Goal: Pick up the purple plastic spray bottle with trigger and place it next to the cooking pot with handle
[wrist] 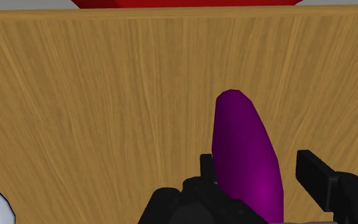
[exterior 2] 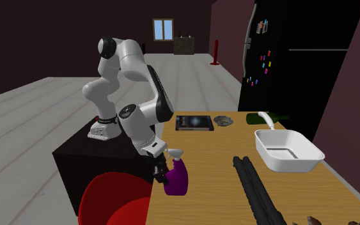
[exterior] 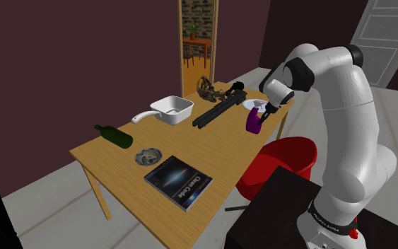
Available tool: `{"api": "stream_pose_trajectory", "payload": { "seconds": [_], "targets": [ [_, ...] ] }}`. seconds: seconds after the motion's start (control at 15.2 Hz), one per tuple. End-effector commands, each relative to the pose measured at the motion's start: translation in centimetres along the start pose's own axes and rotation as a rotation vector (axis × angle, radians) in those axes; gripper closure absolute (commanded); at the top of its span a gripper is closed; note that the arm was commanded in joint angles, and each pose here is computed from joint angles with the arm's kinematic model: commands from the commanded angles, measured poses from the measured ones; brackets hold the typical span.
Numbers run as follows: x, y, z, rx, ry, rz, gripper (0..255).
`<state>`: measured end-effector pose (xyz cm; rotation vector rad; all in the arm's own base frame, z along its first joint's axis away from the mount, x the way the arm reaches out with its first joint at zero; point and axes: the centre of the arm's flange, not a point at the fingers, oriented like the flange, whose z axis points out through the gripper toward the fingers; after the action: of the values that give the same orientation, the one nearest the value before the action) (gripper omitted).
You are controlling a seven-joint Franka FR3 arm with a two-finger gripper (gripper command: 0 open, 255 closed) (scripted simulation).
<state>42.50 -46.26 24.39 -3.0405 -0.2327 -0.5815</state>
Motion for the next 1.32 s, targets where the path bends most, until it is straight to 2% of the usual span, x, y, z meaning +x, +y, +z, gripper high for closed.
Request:
{"api": "stream_pose_trajectory", "payload": {
  "seconds": [0.0,0.53,1.25],
  "targets": [
    [0.0,0.0,0.0,0.000,0.000,0.000,255],
    [0.0,0.0,0.0,0.000,0.000,0.000,255],
    [2.1,0.0,-5.4,0.000,0.000,0.000,255]
  ]
}}
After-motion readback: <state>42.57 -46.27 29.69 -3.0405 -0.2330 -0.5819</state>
